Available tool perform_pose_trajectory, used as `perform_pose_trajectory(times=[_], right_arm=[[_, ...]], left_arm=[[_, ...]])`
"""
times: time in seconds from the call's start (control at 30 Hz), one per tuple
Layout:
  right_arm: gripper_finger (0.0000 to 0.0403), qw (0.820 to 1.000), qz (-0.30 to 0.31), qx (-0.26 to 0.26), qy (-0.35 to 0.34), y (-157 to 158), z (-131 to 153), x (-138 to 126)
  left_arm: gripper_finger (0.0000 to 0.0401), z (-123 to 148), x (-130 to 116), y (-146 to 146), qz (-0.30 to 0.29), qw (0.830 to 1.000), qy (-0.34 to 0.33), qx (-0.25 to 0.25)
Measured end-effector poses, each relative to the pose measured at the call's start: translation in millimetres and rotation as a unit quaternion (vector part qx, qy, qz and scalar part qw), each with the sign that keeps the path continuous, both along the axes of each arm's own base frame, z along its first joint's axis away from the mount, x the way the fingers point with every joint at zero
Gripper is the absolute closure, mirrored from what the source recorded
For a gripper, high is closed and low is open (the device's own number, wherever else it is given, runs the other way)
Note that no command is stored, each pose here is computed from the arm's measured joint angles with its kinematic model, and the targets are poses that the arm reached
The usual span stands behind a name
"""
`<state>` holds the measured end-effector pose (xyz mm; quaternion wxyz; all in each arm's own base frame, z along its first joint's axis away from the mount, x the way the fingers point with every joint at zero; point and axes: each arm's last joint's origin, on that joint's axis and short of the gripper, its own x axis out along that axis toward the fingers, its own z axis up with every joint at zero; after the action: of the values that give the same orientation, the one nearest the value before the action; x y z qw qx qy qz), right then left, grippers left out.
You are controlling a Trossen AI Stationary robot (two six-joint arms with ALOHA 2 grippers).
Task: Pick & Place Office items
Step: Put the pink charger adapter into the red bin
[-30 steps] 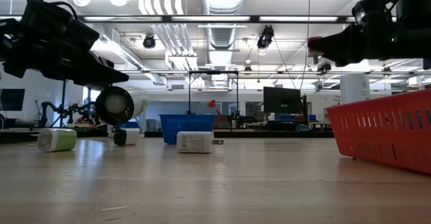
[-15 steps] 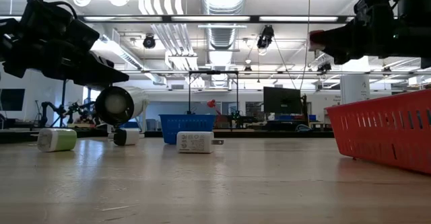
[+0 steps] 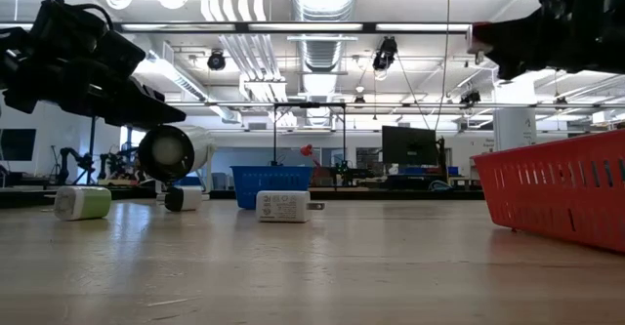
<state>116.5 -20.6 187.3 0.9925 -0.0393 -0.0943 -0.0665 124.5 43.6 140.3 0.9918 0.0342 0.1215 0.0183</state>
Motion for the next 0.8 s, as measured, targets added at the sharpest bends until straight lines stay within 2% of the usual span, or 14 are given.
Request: perform_pose_trajectory(times=[0.5,0.8], right_arm=[[0.0275,1.0,-0.007,-0.01,-0.008,4,-1,-23],[0.0275,1.0,-0.008,-0.009,0.006,4,-3,-22]], left_arm=[[0.0396,0,0,0,0.001,1.0,0.002,-0.004],[0.0396,0,0,0,0.001,1.0,0.002,-0.004]])
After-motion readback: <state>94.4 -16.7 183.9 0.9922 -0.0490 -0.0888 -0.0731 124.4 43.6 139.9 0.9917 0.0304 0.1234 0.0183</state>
